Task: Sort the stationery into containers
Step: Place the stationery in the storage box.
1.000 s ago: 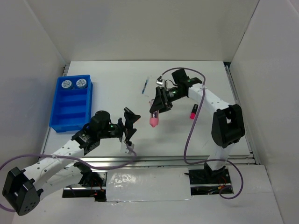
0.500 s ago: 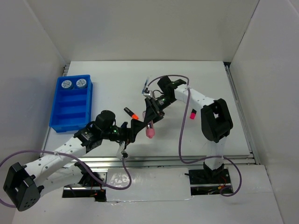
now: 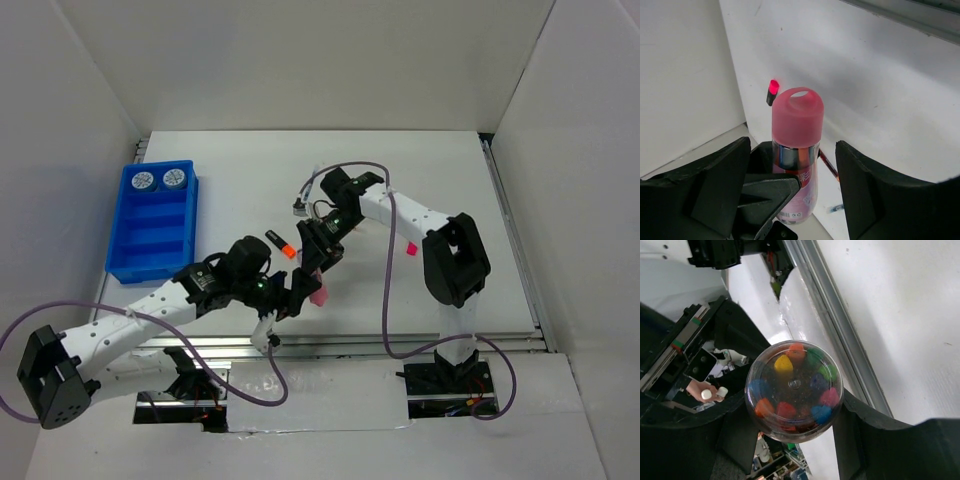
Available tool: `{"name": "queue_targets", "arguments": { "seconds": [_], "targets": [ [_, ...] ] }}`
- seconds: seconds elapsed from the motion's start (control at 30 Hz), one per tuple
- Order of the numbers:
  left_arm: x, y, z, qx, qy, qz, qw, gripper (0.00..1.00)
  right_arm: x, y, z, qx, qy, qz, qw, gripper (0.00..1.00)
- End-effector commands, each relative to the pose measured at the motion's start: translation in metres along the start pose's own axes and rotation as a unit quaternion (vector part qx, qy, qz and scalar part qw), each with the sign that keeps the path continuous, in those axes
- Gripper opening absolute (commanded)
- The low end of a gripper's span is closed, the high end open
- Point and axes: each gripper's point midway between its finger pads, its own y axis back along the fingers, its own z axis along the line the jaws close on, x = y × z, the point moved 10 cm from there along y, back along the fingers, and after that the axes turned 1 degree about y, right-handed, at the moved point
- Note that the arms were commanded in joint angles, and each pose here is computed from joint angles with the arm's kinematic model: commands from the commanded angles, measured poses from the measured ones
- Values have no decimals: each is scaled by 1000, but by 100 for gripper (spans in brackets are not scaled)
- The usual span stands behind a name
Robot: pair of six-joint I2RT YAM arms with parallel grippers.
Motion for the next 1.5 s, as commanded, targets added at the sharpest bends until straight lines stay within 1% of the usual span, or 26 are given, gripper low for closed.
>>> {"name": "queue_targets", "arguments": {
  "seconds": [0.0,0.2,0.47,0.6,0.63,0.7,0.73,0.8,0.93,1.07,1.17,1.23,1.27,1.3,1.33,1.37,1.4,1.47],
  "targets": [
    [-3,0,17,18,-118,-1,993,80,-6,1,10,10,13,0,1000,0],
    [-5,-13,20,59,-127,7,990,77,-7,-7,11,35,14,13,999,0],
    [-2,-26,22,81,-117,35,989,80,-4,-16,13,43,19,26,999,0],
    [0,-29,21,98,-105,49,988,75,-5,-17,14,44,21,27,998,0],
    [1,-29,20,103,-98,56,988,72,-4,-17,14,44,21,27,998,0],
    [2,-31,19,107,-95,61,988,69,-5,-17,15,44,22,27,998,0],
    [3,-31,18,111,-95,70,987,65,-5,-18,15,44,22,27,998,0],
    [4,-33,18,114,-91,74,987,62,-4,-18,16,42,22,30,998,0],
    [5,-38,17,120,-77,83,986,61,-2,-23,19,43,25,38,998,0],
    [8,-41,17,121,-68,99,985,65,-1,-26,19,44,25,42,998,0],
    [7,-42,18,123,-61,98,986,60,-1,-26,19,47,26,42,998,0],
    [6,-42,18,127,-55,99,985,52,-2,-26,19,48,28,41,998,0],
    [6,-42,18,130,-53,104,985,43,-2,-27,20,48,28,42,998,0],
    [6,-43,17,134,-51,105,984,38,-2,-26,20,49,28,42,998,0],
    [5,-43,18,135,-52,105,984,31,-2,-26,19,51,28,40,997,0],
    [3,-42,17,136,-48,105,984,16,-3,-26,19,52,30,39,997,1],
    [1,-41,17,134,-51,106,984,10,-4,-25,19,54,30,38,997,13],
    [-3,-41,16,127,-49,106,985,0,-5,-23,20,61,35,34,997,24]
  ]
}}
